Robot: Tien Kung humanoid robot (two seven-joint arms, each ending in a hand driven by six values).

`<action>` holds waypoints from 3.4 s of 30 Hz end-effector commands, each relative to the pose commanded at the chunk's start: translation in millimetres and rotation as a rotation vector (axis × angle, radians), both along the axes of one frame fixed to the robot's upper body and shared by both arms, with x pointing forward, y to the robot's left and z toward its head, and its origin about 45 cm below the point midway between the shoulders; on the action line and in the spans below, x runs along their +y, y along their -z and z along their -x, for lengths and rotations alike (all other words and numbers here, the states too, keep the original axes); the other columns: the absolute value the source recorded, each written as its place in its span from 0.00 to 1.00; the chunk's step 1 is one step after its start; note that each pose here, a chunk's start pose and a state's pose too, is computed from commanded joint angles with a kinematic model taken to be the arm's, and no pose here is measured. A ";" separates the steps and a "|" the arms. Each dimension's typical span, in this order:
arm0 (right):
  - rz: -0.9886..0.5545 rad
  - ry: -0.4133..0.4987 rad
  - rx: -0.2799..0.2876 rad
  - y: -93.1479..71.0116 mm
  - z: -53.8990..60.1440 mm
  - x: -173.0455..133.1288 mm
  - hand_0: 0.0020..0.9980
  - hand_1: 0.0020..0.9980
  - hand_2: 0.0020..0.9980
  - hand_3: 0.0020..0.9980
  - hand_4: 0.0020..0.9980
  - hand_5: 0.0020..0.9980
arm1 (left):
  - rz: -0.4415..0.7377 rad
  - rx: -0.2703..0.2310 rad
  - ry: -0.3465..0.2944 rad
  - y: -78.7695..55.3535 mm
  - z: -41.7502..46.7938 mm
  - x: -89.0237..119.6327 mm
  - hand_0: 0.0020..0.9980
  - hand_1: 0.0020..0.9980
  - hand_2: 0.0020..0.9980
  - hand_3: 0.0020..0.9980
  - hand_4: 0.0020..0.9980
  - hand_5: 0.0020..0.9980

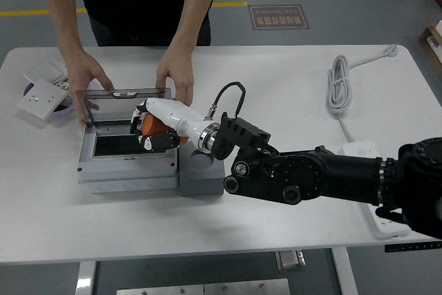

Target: Pick up the cylinder from the cube,place it in the box,flap close box

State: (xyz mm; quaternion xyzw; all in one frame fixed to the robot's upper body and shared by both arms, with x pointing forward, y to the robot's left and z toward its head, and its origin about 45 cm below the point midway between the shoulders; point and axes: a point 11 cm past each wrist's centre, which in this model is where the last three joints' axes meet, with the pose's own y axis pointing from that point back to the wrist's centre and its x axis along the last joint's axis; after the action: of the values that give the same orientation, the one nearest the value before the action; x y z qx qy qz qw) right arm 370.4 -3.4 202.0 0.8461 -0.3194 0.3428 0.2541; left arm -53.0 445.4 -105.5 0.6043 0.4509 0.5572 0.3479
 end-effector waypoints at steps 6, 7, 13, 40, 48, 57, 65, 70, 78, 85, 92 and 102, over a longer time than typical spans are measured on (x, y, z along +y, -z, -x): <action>0.006 -0.008 -0.003 -1.1 0.1 1.0 0.61 0.54 0.54 0.45 0.00 0.00 | -0.003 -0.003 0.001 -0.5 -0.8 1.5 0.92 0.85 0.86 0.95 0.00 0.00; 0.006 -0.009 -0.002 -1.1 0.2 1.2 0.61 0.54 0.54 0.45 0.00 0.00 | -0.003 -0.004 0.001 -0.6 -1.5 1.7 0.92 0.85 0.86 0.95 0.00 0.00; 0.010 -0.025 0.009 -0.5 1.1 2.3 0.62 0.55 0.55 0.46 0.01 0.00 | -0.002 -0.005 0.002 -0.3 -2.4 1.0 0.92 0.85 0.86 0.95 0.00 0.00; 0.046 -0.077 0.033 6.0 5.1 3.9 0.79 0.72 0.75 0.73 0.69 0.09 | 0.000 -0.004 0.010 0.1 -5.5 0.2 0.92 0.85 0.86 0.95 0.00 0.00; 0.040 -0.079 0.030 5.5 4.9 4.0 0.82 0.74 0.77 0.78 0.79 0.15 | 0.004 -0.008 0.017 0.8 -9.1 -1.1 0.92 0.85 0.86 0.95 0.00 0.00; 0.018 -0.079 0.035 5.8 7.5 4.8 0.82 0.74 0.77 0.78 0.82 0.17 | 0.007 -0.005 0.019 1.2 -7.5 -2.3 0.92 0.85 0.86 0.95 0.00 0.00; -0.082 -0.091 0.035 -14.5 12.8 16.4 0.83 0.74 0.77 0.78 0.83 0.19 | 0.015 0.002 0.016 2.7 -2.5 -6.9 0.92 0.85 0.86 0.95 0.00 0.00; -0.129 -0.100 0.028 -27.7 14.7 22.2 0.83 0.74 0.77 0.78 0.84 0.19 | 0.017 -0.002 0.018 3.1 -4.1 -7.7 0.92 0.85 0.86 0.95 0.00 0.00; -0.195 -0.095 -0.001 -48.6 10.9 26.0 0.83 0.73 0.76 0.77 0.83 0.21 | 0.028 -0.009 0.018 5.2 -7.5 -13.2 0.92 0.85 0.86 0.95 0.00 0.00; -0.220 -0.071 -0.026 -62.0 0.8 24.2 0.82 0.73 0.75 0.76 0.84 0.22 | 0.028 -0.011 0.018 5.4 -8.5 -13.5 0.92 0.85 0.86 0.95 0.00 0.00; -0.219 -0.028 -0.048 -68.7 -16.0 16.7 0.82 0.73 0.75 0.76 0.84 0.23 | 0.030 -0.013 0.025 5.6 -11.4 -14.1 0.92 0.85 0.86 0.95 0.00 0.00; -0.186 0.095 -0.032 -56.7 -52.7 -13.1 0.82 0.73 0.75 0.76 0.83 0.24 | 0.032 -0.014 0.031 6.0 -14.2 -14.8 0.92 0.85 0.86 0.95 0.00 0.00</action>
State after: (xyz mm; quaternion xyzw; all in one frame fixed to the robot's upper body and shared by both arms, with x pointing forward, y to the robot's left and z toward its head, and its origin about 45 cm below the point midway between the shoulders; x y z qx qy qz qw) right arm 423.1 -16.5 258.7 0.8443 -0.3937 0.3127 0.1854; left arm -38.8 430.7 -111.5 0.6016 0.4478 0.5488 0.3693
